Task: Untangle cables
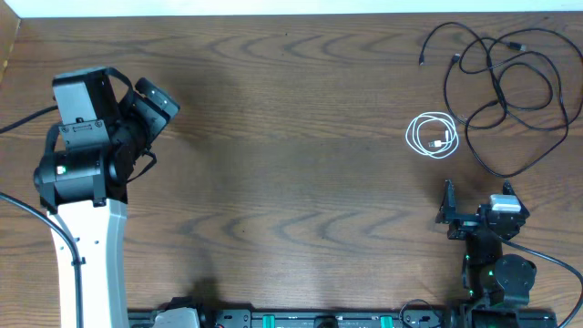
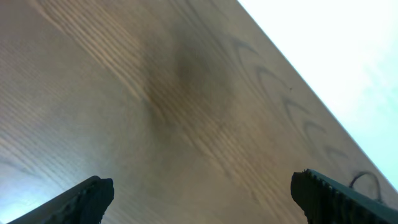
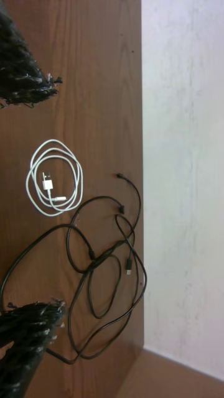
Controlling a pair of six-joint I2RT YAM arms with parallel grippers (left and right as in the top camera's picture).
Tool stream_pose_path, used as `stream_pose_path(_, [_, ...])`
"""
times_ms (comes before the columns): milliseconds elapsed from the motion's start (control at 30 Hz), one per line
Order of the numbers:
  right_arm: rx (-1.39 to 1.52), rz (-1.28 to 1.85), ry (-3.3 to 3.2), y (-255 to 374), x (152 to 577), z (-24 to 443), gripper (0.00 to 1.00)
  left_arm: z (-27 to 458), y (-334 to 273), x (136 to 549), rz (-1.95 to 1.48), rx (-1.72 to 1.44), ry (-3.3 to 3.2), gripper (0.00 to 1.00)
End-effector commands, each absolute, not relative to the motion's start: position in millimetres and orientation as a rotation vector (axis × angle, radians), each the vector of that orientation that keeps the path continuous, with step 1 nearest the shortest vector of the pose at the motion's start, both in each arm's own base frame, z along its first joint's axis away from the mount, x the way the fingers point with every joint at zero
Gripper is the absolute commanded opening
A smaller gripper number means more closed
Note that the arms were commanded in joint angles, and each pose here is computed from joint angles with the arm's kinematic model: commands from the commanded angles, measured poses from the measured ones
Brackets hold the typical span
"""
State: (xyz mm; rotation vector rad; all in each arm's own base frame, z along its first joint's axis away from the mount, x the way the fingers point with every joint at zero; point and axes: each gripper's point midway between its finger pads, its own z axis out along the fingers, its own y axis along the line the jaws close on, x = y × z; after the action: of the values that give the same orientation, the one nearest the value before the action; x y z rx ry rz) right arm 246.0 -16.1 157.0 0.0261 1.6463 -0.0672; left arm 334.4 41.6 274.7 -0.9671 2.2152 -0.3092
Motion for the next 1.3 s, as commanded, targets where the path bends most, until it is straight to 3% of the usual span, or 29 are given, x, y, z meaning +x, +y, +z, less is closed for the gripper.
stream_pose_path(0, [0.040,-0.060,1.645,-16.2,245.7,156.5,0.99,256.7,41.3,328.2,-0.251,-0.946,2.272,0.98])
stream_pose_path(500, [0.040,-0.060,1.645,-16.2,245.7,156.5,0.99,122.6,28.8,361.4,-0.255,-0.820,2.105,0.98])
stream_pose_path(1267, [0.040,-0.060,1.645,-16.2,245.7,156.5,0.99,38.6,31.6,288.2,-0.252,-0.802,1.987,0.98])
